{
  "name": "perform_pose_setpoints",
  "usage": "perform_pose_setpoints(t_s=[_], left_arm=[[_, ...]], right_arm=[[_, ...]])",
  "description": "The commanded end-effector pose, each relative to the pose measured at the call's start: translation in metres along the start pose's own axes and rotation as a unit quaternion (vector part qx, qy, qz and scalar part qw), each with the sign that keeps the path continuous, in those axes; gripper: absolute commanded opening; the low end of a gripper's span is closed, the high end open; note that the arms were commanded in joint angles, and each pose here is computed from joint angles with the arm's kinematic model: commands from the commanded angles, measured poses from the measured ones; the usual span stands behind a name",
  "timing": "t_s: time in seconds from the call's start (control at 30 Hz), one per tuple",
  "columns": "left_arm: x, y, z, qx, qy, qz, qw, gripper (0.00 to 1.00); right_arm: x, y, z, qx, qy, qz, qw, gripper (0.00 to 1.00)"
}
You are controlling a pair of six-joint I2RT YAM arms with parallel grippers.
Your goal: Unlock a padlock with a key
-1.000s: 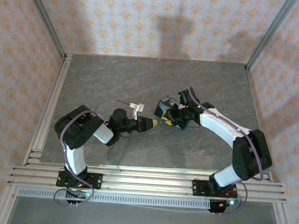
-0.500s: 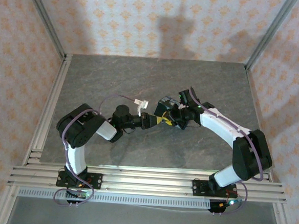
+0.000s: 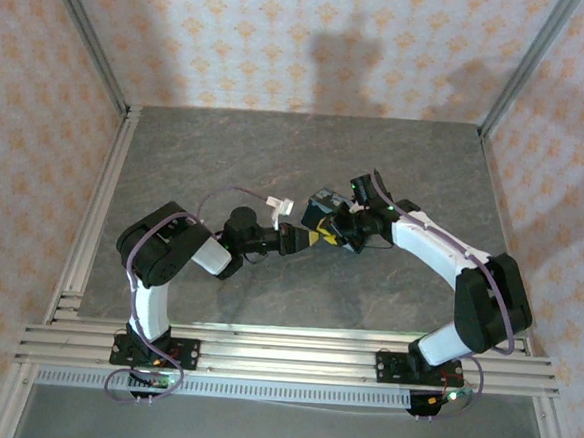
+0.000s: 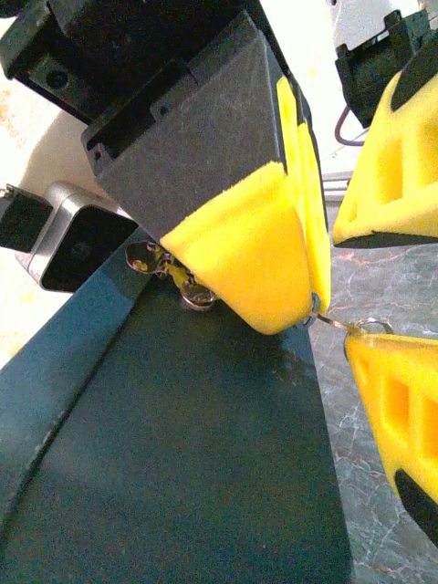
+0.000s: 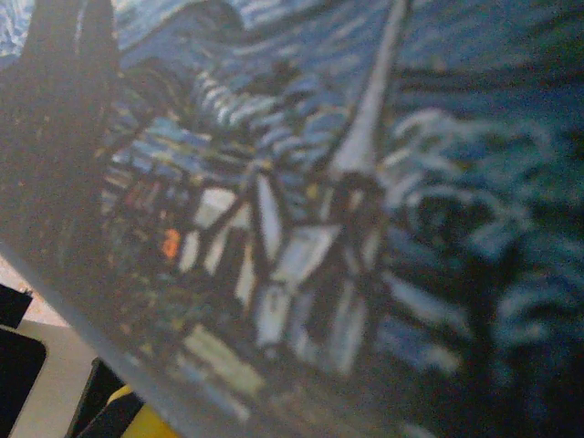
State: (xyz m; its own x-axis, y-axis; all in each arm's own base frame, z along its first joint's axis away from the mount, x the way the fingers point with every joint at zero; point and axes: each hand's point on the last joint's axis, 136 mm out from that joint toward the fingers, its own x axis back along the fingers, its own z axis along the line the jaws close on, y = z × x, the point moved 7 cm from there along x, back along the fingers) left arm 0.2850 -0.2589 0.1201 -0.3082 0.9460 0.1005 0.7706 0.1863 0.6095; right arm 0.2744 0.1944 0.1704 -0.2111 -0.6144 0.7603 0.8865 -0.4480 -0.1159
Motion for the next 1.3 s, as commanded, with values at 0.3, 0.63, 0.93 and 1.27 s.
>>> perform_pose_setpoints(t_s=[0.3,0.63,0.93,1.27], left_arm=[[-0.011,0.002,-0.005,-0.021,-0.019,-0.007,1.000,0.28],[-0.010,0.001,-0.003,-0.015,-0.012,-0.010,1.000,0.00],[0.000,-0.025,0.012,0.005,0.025,0.007,1.000,0.00],[0.007,-0.053,0.022,-0.003,0.053,0.033,0.998,0.00]], right_arm=[[0.010,-0.002,0.010,0.007,0.024,-0.001,1.000,0.00],[0.005,-0.004,0.000,0.006,0.007,0.006,1.000,0.01],[-0.005,-0.009,-0.011,0.012,-0.014,-0.005,1.000,0.32],[-0.011,-0.014,-0.017,0.017,-0.025,-0.025,0.999,0.42]])
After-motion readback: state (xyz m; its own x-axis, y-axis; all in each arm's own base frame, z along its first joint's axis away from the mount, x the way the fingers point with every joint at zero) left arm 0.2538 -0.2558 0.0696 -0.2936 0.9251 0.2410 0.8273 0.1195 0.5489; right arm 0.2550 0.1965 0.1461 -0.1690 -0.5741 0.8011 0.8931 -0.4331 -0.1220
